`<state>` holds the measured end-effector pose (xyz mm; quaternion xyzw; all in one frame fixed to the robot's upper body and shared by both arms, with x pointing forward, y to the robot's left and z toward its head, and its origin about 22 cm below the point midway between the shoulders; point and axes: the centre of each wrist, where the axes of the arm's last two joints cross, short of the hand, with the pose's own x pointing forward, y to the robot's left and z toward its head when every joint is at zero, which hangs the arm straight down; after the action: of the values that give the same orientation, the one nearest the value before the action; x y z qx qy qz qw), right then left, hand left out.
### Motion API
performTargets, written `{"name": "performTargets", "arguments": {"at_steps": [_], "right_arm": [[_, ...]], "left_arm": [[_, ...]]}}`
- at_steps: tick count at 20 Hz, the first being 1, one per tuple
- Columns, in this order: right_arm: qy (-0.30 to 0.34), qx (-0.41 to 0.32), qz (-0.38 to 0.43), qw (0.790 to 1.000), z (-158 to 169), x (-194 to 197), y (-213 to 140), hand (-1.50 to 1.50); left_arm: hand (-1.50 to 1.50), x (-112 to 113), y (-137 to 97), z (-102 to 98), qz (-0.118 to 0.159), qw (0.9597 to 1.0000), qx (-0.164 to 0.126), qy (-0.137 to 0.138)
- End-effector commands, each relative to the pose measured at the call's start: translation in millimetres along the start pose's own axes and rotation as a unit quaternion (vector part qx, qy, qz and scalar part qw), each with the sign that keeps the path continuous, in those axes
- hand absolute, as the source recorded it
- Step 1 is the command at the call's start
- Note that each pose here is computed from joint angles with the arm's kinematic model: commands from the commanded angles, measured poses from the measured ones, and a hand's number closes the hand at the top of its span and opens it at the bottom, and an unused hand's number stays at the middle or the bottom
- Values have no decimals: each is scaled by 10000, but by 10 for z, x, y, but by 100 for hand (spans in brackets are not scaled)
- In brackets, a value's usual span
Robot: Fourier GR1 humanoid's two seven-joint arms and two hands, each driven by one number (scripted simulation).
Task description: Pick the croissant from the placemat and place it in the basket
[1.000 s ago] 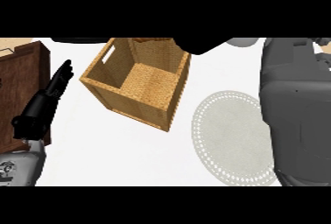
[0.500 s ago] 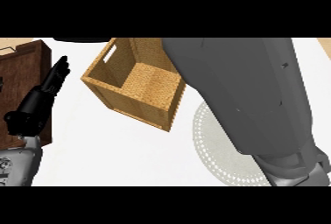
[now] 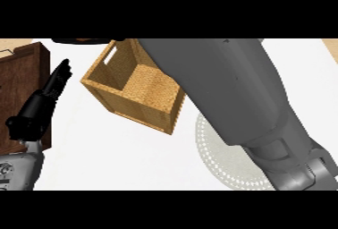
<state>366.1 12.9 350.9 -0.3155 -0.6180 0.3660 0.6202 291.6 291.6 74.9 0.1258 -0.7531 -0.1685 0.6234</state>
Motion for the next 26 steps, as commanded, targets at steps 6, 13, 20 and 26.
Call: {"name": "performTargets", "arguments": {"at_steps": [6, 13, 20, 26], "right_arm": [[379, 433, 1521, 9867, -123, 21, 265, 150], [255, 913, 671, 9932, -118, -5, 210, -150], [32, 28, -926, 9957, -154, -165, 26, -150], [371, -1177, -2380, 9634, -173, -442, -338, -150]], "left_arm": [[0, 22, 0, -8, 35, 10000, -18, -31], [0, -116, -7, 96, 38, 10000, -46, 36], [0, 93, -52, 4, 47, 10000, 68, 8], [0, -7, 89, 27, 18, 10000, 43, 87]]}}
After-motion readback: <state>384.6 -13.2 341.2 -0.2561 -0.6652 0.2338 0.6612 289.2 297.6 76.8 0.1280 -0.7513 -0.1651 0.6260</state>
